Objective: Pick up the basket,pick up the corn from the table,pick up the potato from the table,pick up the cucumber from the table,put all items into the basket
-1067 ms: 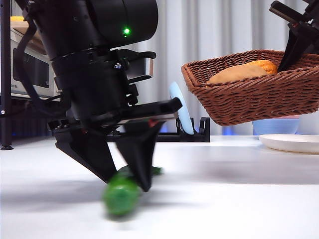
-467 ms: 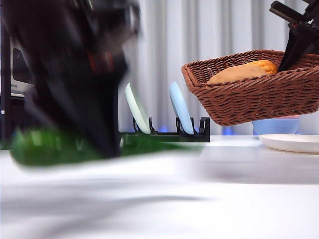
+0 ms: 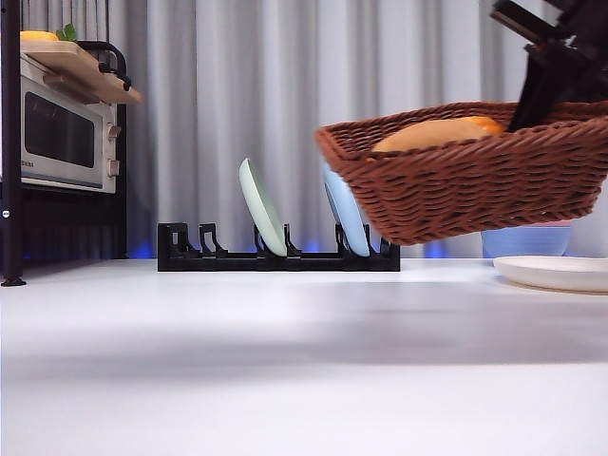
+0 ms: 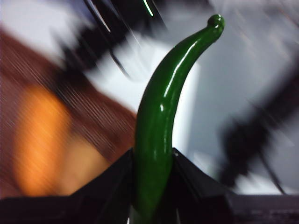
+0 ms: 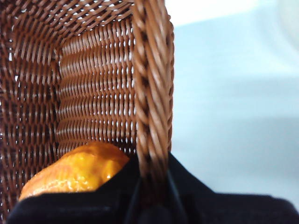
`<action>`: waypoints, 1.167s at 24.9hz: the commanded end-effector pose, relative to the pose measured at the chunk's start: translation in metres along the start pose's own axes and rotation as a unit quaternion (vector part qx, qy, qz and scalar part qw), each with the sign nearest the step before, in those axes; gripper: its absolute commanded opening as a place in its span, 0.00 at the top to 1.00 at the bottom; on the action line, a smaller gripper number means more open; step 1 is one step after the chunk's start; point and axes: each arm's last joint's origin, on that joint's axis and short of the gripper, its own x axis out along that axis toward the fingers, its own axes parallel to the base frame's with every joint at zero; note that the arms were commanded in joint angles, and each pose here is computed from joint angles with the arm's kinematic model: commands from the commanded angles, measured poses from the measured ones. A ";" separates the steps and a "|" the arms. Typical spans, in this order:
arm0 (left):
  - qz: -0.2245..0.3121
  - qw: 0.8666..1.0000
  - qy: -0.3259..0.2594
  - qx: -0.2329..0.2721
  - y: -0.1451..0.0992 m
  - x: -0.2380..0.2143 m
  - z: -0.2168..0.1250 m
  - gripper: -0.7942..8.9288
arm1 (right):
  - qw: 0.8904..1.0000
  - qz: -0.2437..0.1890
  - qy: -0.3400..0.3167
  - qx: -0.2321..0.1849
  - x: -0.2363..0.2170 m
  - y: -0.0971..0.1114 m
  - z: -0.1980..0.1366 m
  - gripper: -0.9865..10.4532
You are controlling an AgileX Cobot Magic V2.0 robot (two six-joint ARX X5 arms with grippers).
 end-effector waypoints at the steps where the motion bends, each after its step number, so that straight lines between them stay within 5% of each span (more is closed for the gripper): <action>1: 0.090 0.994 -0.053 -0.036 0.010 0.005 0.006 0.93 | 1.000 0.021 0.009 -0.008 0.003 0.013 -0.003 0.92; 9: 0.208 0.976 -0.021 -0.068 0.044 0.029 -0.007 0.93 | 0.996 0.058 0.047 -0.047 0.012 0.045 -0.017 0.92; 18: 0.232 0.965 0.080 -0.094 0.068 0.059 -0.038 0.90 | 0.992 0.083 0.065 -0.071 0.016 0.066 -0.027 0.92; 19: 0.233 0.964 0.089 -0.096 0.069 0.061 -0.040 0.85 | 0.992 0.084 0.066 -0.071 0.016 0.067 -0.027 0.92; 22: 0.252 0.956 0.114 -0.100 0.071 0.061 -0.046 0.44 | 0.992 0.085 0.068 -0.062 0.016 0.068 -0.028 0.92; 29: 0.256 0.959 0.078 -0.091 0.059 0.039 -0.031 0.43 | 0.993 0.082 0.060 -0.061 0.017 0.067 -0.026 0.92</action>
